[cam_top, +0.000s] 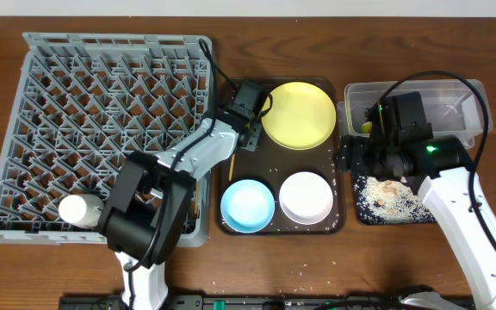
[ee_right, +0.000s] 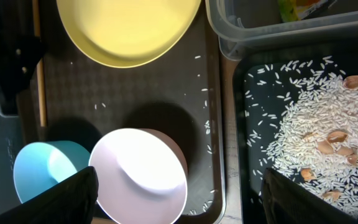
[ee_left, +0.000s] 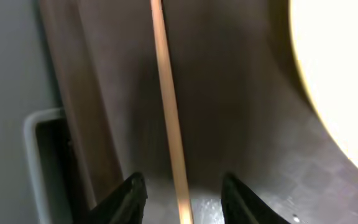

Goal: Sort waste into correct bins and load items into the dishwasher
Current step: 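Place the chopsticks upright at the right edge of the dish rack, then grasp the pink-white bowl with the left gripper and lift it, then lower the bowl into the back of the dish rack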

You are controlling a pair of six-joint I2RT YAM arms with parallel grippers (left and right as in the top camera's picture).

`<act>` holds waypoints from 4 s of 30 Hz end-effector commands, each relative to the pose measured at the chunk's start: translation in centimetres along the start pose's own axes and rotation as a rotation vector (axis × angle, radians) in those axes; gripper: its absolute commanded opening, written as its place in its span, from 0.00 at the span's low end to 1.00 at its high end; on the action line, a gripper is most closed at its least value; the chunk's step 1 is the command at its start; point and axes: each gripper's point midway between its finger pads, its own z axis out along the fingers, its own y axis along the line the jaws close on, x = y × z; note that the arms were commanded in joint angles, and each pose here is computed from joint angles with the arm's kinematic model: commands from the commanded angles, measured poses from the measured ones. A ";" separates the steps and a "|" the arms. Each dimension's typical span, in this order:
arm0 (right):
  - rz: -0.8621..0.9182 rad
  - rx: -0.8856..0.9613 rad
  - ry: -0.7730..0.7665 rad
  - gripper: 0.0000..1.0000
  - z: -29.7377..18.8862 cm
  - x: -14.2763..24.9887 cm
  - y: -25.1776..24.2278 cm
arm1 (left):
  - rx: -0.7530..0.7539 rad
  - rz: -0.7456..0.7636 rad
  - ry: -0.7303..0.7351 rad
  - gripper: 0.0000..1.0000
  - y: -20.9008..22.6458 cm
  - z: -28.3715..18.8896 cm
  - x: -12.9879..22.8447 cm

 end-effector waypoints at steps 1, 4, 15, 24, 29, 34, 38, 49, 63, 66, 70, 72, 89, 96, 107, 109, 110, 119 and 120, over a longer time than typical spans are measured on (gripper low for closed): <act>-0.006 0.002 -0.017 0.82 -0.4 -0.3 -0.2 | -0.039 0.027 0.056 0.40 0.5 1.9 1.7; -0.006 0.003 -0.016 0.82 -0.4 -0.3 -0.2 | 0.002 0.031 0.093 0.35 -0.3 2.8 2.7; -0.006 -0.001 -0.014 0.81 -0.4 -0.2 -0.2 | 0.132 0.002 0.094 0.08 -2.2 0.0 1.8; -0.006 0.000 -0.013 0.80 -0.4 -0.2 -0.2 | 0.165 -0.056 -0.124 0.08 -0.1 -11.4 -2.9; -0.006 0.000 -0.013 0.80 -0.4 -0.2 -0.2 | 0.081 -0.109 -0.176 0.08 4.2 -16.9 -2.2; -0.006 -0.001 -0.015 0.81 -0.4 -0.3 -0.2 | -0.026 -0.146 -0.051 0.08 7.6 -15.3 1.2; -0.006 -0.001 -0.014 0.81 -0.4 -0.2 -0.2 | -0.052 -0.159 0.056 0.08 8.4 -12.6 3.6; -0.007 -0.004 -0.017 0.82 -0.4 -0.3 -0.1 | 0.162 -0.147 -0.014 0.45 4.6 -16.5 1.9; 0.147 0.183 -0.047 0.92 -1.0 -0.6 -4.5 | 0.538 -0.006 0.154 0.47 -8.9 -18.1 6.1; 0.218 0.168 -0.041 0.94 -1.3 -0.8 -5.7 | 0.539 0.030 0.199 0.47 -10.8 -16.6 7.0; 0.279 0.139 -0.023 0.97 -1.5 -0.7 -6.6 | 0.535 0.066 0.241 0.47 -12.8 -14.0 7.8; 0.287 0.143 -0.019 0.98 -1.6 -0.6 -6.9 | 0.531 0.070 0.260 0.47 -13.6 -12.6 8.1; 0.286 0.141 -0.009 0.99 -1.5 -0.4 -6.8 | 0.500 0.068 0.299 0.08 -14.5 -8.5 8.3; 0.285 0.141 -0.008 0.99 -1.5 -0.3 -6.8 | 0.485 -0.027 0.047 0.08 -9.1 -15.7 2.2; 0.274 0.136 -0.011 0.99 -1.5 -0.5 -6.6 | -0.698 -0.350 -0.305 0.07 19.5 -24.0 -0.2; 0.274 0.135 -0.012 0.99 -1.5 -0.5 -6.6 | -0.786 -0.381 -0.314 0.07 21.5 -24.3 -0.4; 0.273 0.135 -0.013 0.99 -1.5 -0.5 -6.6 | -0.812 -0.381 -0.313 0.08 22.1 -24.2 -0.6; 0.264 0.124 -0.012 0.99 -1.4 -0.5 -6.2 | -1.103 -0.254 -0.200 0.08 25.8 -20.9 -2.0; 0.263 0.124 -0.012 0.99 -1.4 -0.5 -6.2 | -1.100 -0.237 -0.188 0.07 25.4 -20.2 -2.0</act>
